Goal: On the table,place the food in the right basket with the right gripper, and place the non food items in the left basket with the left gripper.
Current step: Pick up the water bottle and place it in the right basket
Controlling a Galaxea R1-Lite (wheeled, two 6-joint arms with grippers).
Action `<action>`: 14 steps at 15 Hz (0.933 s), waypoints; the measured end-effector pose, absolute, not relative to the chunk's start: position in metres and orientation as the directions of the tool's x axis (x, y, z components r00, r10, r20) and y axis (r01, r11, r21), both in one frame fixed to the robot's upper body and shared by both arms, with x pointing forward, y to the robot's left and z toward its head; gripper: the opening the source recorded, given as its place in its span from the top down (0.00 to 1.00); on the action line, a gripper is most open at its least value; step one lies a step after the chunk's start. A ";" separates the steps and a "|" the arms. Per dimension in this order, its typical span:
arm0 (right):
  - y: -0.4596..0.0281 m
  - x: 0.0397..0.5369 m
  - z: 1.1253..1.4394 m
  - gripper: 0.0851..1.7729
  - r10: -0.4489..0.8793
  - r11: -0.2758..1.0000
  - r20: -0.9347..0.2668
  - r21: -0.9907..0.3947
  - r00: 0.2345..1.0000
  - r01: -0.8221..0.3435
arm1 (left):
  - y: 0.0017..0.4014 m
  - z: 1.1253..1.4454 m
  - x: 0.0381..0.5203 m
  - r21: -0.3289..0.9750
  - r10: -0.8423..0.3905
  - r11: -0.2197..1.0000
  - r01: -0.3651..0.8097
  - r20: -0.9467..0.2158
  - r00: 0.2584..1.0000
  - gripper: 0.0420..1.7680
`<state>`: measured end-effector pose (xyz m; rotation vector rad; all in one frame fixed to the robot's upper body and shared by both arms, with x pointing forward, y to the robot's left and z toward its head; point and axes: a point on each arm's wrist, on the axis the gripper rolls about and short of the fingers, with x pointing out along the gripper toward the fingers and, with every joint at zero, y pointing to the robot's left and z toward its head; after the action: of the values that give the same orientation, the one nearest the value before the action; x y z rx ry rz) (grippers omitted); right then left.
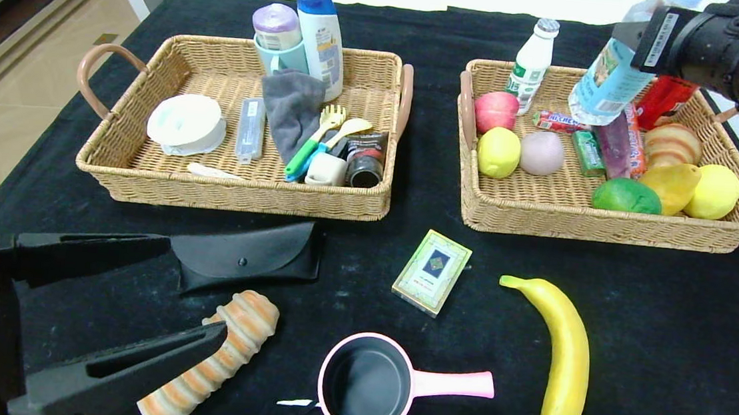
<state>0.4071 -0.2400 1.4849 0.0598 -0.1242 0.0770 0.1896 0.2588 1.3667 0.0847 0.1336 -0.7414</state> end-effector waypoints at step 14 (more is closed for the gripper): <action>-0.237 0.448 1.455 0.34 0.021 0.999 0.040 0.042 0.999 -0.023 | 0.261 1.367 0.189 0.037 -0.660 0.741 0.670 -0.146 0.737 0.03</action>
<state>0.4479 -0.2372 1.4555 0.0420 -0.0398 0.0223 0.1887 0.2606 1.3668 0.0894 0.1262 -0.7312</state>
